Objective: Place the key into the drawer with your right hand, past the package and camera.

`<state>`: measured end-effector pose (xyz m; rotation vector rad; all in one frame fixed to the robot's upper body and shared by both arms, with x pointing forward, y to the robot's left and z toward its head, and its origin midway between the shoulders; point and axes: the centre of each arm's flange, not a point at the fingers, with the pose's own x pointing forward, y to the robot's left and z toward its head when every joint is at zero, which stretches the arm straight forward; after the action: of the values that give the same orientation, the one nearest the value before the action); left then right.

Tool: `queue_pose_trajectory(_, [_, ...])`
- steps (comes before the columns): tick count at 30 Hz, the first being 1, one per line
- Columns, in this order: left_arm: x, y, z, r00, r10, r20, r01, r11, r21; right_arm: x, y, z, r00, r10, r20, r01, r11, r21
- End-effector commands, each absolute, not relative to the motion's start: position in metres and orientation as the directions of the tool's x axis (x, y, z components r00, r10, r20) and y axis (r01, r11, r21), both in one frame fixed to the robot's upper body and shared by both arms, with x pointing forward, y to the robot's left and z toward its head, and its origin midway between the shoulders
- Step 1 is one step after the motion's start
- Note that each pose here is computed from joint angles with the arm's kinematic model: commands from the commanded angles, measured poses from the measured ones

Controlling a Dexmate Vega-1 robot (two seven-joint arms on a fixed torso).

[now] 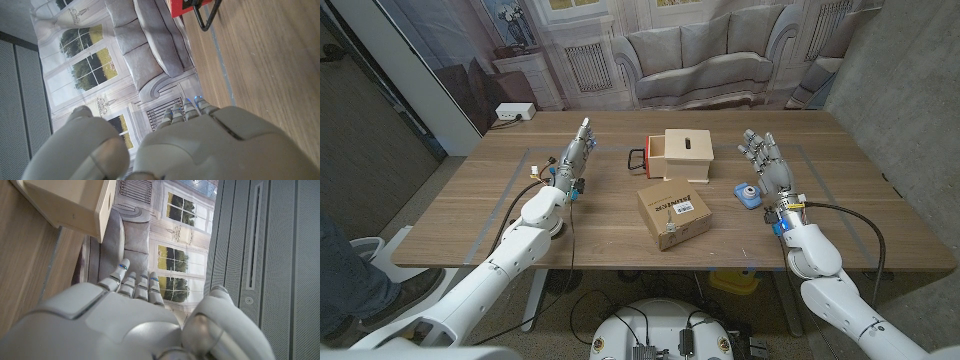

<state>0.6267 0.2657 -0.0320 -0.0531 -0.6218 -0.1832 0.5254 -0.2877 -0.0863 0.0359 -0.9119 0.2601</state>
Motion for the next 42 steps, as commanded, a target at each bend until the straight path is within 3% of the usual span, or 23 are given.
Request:
queue_pose_trajectory(1, [0.626, 0.261, -0.021, 0.799, -0.184, 0.572, 0.201, 0.979, 0.034, 0.514, -0.289, -0.091, 0.559, 0.22, 0.799, -0.237, 0.966, -0.1])
queue_pose_trajectory(11, [0.631, 0.256, -0.019, 0.822, -0.222, 0.525, 0.218, 0.973, 0.07, 0.507, -0.287, -0.096, 0.555, 0.225, 0.801, -0.231, 0.967, -0.111])
queue_pose_trajectory(42, [0.635, 0.241, -0.019, 0.811, -0.216, 0.544, 0.222, 0.973, 0.054, 0.48, -0.285, -0.123, 0.546, 0.207, 0.812, -0.217, 0.971, -0.101])
